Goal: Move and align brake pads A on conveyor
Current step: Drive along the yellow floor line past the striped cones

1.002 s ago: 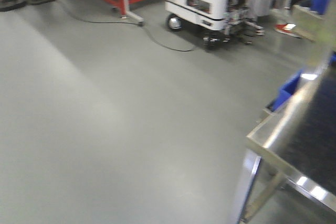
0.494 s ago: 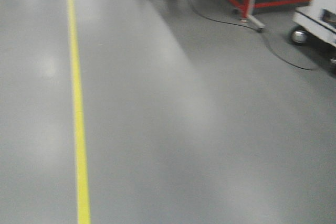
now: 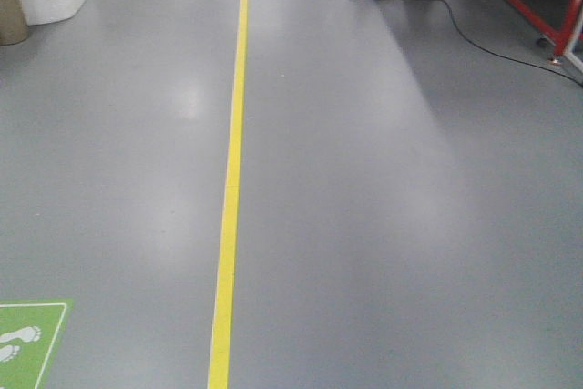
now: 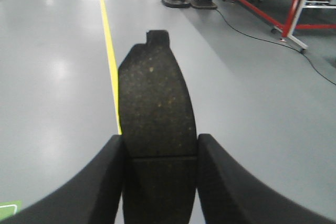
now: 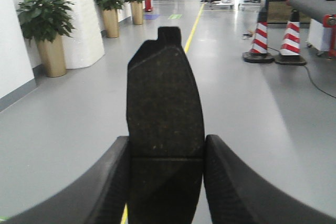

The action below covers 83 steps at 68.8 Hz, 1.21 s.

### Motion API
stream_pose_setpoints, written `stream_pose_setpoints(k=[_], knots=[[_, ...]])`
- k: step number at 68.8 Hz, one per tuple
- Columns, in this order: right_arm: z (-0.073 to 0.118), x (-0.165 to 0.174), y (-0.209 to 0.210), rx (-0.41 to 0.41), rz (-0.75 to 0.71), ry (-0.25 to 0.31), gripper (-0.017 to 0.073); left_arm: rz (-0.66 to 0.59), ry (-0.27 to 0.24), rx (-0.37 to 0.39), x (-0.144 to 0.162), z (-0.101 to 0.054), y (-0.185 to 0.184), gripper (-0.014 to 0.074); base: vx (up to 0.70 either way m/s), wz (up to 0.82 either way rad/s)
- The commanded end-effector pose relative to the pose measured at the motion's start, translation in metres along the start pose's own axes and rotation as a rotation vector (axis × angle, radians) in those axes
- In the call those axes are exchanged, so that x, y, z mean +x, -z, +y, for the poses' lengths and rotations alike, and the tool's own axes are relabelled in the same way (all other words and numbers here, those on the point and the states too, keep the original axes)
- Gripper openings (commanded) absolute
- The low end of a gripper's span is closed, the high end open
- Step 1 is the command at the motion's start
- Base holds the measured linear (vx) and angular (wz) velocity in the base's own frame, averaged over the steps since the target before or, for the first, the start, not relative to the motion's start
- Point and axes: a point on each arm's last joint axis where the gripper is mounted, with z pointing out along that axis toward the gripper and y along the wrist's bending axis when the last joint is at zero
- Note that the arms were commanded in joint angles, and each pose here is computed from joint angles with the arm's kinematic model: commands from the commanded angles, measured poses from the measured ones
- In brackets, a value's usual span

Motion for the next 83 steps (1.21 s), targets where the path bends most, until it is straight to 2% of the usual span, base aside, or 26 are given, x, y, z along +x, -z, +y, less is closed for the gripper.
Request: stream_pose_setpoints(k=[1, 35, 83], knots=[[0.0016, -0.0184, 0.0021, -0.014, -0.119, 0.018, -0.0004, -0.109, -0.007, 0.033, -0.0162, -0.0035, 0.0035, -0.0006, 0.21, 0.29], [0.0016, -0.0184, 0.0021, -0.014, -0.119, 0.018, -0.0004, -0.109, -0.007, 0.033, -0.0162, -0.0035, 0.0035, -0.0006, 0.37, 0.11], [0.0016, -0.0184, 0.0021, -0.014, -0.119, 0.018, -0.0004, -0.109, -0.007, 0.033, -0.0162, -0.0035, 0.0035, -0.0006, 0.61, -0.02]])
